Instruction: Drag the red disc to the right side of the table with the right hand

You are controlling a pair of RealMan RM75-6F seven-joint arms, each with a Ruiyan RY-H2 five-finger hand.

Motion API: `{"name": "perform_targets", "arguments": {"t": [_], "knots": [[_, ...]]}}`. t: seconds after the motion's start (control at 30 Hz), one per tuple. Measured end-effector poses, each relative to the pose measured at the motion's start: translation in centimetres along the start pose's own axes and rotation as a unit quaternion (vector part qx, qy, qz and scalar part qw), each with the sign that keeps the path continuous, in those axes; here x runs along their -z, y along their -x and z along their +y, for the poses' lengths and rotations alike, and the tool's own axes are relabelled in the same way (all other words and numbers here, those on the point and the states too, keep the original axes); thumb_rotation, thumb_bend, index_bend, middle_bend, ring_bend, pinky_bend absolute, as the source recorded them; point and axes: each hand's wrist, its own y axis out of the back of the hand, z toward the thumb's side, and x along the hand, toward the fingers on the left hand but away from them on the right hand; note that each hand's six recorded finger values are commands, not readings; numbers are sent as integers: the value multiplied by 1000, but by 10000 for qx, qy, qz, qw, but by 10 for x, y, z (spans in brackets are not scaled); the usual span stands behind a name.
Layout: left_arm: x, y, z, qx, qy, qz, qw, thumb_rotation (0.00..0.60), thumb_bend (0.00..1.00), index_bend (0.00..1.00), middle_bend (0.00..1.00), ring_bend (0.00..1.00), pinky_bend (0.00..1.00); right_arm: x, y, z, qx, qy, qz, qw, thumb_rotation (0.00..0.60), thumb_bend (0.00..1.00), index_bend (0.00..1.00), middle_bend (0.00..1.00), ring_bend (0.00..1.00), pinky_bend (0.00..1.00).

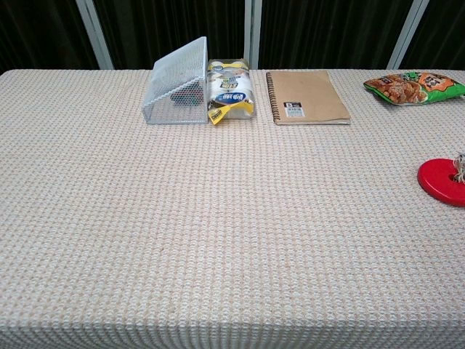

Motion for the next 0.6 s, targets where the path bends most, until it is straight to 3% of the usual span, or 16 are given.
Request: {"name": "perform_targets", "arguments": {"t": [0.17, 0.4, 0.47, 0.53, 0.6], "knots": [[2, -1, 3, -76, -8, 35, 10000, 600, 186, 291, 166, 69, 181, -85, 10, 0, 280, 418, 1163, 9919, 600, 846, 1000, 885, 707, 947], [6, 0, -3, 21, 18, 111, 9999, 600, 186, 285, 166, 69, 181, -196, 18, -7, 655, 1324, 2464, 9579, 600, 823, 1000, 884, 707, 947], [6, 0, -2, -9, 10, 104, 9999, 600, 185, 283, 166, 69, 182, -208, 20, -11, 685, 1260, 2655, 9534, 600, 709, 1000, 885, 704, 932], [7, 1, -1, -19, 15, 114, 9999, 600, 185, 283, 166, 69, 181, -211, 24, -14, 751, 952, 2729, 9544, 600, 523, 942, 860, 655, 793], [8, 1, -2, 8, 9, 128, 9999, 600, 186, 282, 166, 69, 181, -209, 28, -21, 738, 538, 2691, 9588, 600, 315, 679, 686, 474, 512]]}}
